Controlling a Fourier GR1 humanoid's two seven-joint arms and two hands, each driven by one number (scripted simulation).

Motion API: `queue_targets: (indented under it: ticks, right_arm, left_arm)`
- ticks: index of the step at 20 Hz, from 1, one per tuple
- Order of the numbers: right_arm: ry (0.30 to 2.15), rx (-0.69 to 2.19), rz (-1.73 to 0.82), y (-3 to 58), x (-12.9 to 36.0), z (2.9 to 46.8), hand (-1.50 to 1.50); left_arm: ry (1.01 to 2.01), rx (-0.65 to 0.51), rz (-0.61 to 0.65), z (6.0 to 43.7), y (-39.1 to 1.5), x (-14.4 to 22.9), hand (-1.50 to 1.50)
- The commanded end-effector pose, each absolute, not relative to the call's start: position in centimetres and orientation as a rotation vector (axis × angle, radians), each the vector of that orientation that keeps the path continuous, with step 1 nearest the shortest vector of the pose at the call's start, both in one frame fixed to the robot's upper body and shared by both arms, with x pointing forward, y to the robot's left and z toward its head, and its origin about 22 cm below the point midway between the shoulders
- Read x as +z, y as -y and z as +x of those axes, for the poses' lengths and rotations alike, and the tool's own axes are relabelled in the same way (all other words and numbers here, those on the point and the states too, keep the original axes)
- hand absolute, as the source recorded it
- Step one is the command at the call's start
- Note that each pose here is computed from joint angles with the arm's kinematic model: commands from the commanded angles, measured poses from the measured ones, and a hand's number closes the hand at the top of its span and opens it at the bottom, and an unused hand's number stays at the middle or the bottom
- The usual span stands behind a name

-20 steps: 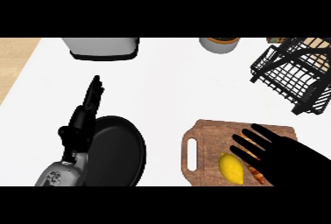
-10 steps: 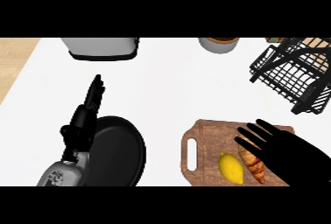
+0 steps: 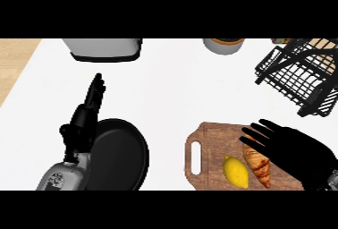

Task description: Pick the croissant from the cutting board and place it in the tiered basket

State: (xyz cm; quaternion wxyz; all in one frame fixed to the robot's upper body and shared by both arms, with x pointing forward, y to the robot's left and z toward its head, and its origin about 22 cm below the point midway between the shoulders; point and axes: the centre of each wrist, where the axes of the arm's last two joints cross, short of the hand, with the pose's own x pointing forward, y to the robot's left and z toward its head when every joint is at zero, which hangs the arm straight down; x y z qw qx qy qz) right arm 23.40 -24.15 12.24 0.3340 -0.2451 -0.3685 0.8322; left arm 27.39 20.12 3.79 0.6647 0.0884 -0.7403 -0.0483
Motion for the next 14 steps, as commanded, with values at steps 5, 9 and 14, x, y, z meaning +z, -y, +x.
queue_targets:
  ticks: [5,9,14]
  right_arm:
    - [0.959,2.162,-0.615,22.8,10.8,25.2,-1.50]
    - [0.919,2.178,-0.609,21.4,8.9,23.1,-1.50]
    - [0.894,2.186,-0.595,21.8,7.6,23.7,-1.50]
  left_arm:
    - [1.662,-0.113,0.184,26.7,-21.0,3.1,0.00]
    - [1.676,-0.110,0.207,28.1,-19.8,3.6,0.00]
    - [1.671,-0.096,0.172,26.7,-19.2,4.0,0.00]
